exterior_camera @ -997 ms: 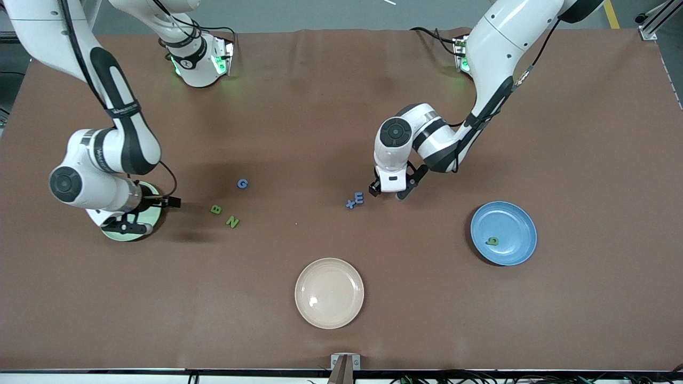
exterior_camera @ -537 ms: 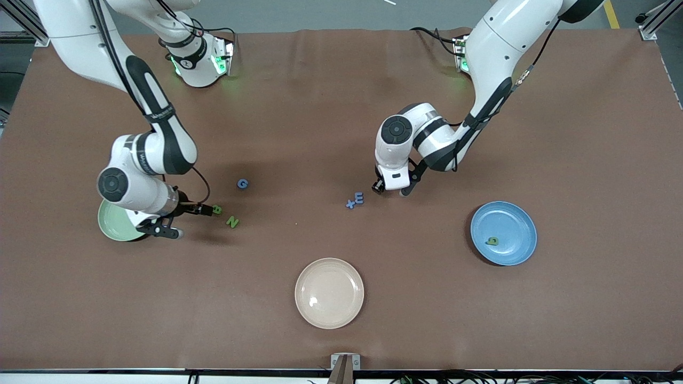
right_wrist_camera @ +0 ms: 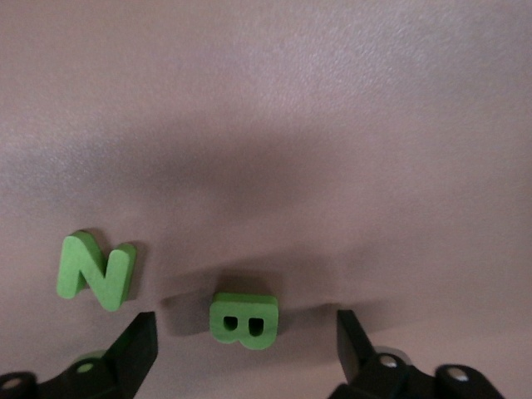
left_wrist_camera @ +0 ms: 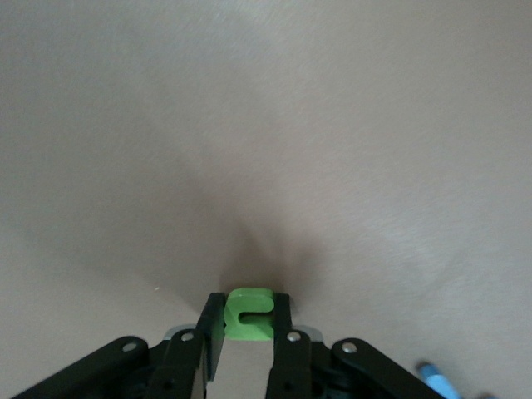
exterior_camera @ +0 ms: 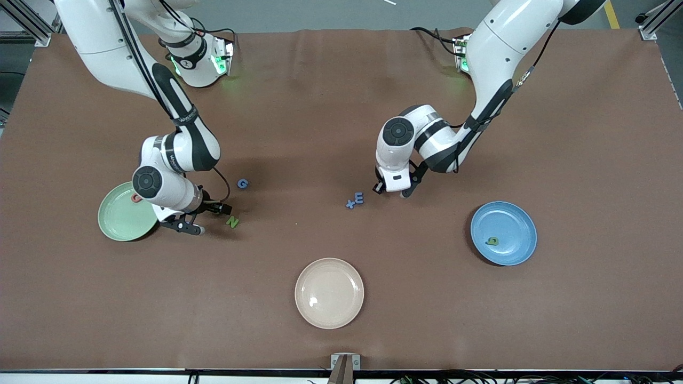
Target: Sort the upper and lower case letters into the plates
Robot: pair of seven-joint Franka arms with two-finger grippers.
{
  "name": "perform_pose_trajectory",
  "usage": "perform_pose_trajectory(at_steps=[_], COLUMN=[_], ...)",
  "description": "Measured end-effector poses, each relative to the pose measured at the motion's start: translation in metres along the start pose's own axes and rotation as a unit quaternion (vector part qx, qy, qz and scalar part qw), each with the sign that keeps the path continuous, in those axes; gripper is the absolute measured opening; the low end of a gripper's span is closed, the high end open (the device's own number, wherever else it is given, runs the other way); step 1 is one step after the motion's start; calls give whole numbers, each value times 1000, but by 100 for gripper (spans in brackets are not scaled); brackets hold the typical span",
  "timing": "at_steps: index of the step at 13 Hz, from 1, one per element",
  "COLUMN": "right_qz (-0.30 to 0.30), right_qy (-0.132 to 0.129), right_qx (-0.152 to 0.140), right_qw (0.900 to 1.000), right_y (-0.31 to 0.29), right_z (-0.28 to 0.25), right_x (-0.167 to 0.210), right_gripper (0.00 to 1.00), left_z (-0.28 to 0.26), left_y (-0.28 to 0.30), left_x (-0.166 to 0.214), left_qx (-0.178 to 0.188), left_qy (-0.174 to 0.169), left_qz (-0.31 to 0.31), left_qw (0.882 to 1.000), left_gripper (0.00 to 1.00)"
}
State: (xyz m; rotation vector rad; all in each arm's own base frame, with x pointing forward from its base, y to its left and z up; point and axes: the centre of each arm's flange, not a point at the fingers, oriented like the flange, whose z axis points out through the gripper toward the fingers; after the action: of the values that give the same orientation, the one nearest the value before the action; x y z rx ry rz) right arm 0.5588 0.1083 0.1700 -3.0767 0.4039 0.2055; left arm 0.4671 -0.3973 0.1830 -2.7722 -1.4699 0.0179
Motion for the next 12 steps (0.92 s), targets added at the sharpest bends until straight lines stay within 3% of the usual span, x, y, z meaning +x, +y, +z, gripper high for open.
perform_pose_trajectory(at_steps=[1, 2, 5, 6, 8, 12], right_qz=[-1, -1, -1, -1, -1, 3], right_qy=[-1, -1, 3, 3, 3, -3], right_qx=[-1, -1, 1, 1, 2, -2], right_qw=[1000, 1000, 1000, 1000, 1000, 1000], right_y=[-1, -1, -2, -2, -2, 3], right_z=[2, 2, -2, -2, -7, -8], right_x=[-1, -1, 0, 0, 0, 2], right_gripper=[81, 81, 51, 50, 37, 35], left_z=[-12, -27, -72, -78, -80, -66], left_y=[9, 19, 30, 28, 17, -15], left_x=[11, 30, 124, 156, 214, 301], left_qx=[-13, -23, -21, -21, -15, 9], left_qy=[3, 10, 40, 44, 48, 39], left_qz=[1, 8, 61, 80, 122, 218], left_qw=[1000, 1000, 997, 996, 991, 975], left_gripper=[27, 27, 27, 27, 27, 27])
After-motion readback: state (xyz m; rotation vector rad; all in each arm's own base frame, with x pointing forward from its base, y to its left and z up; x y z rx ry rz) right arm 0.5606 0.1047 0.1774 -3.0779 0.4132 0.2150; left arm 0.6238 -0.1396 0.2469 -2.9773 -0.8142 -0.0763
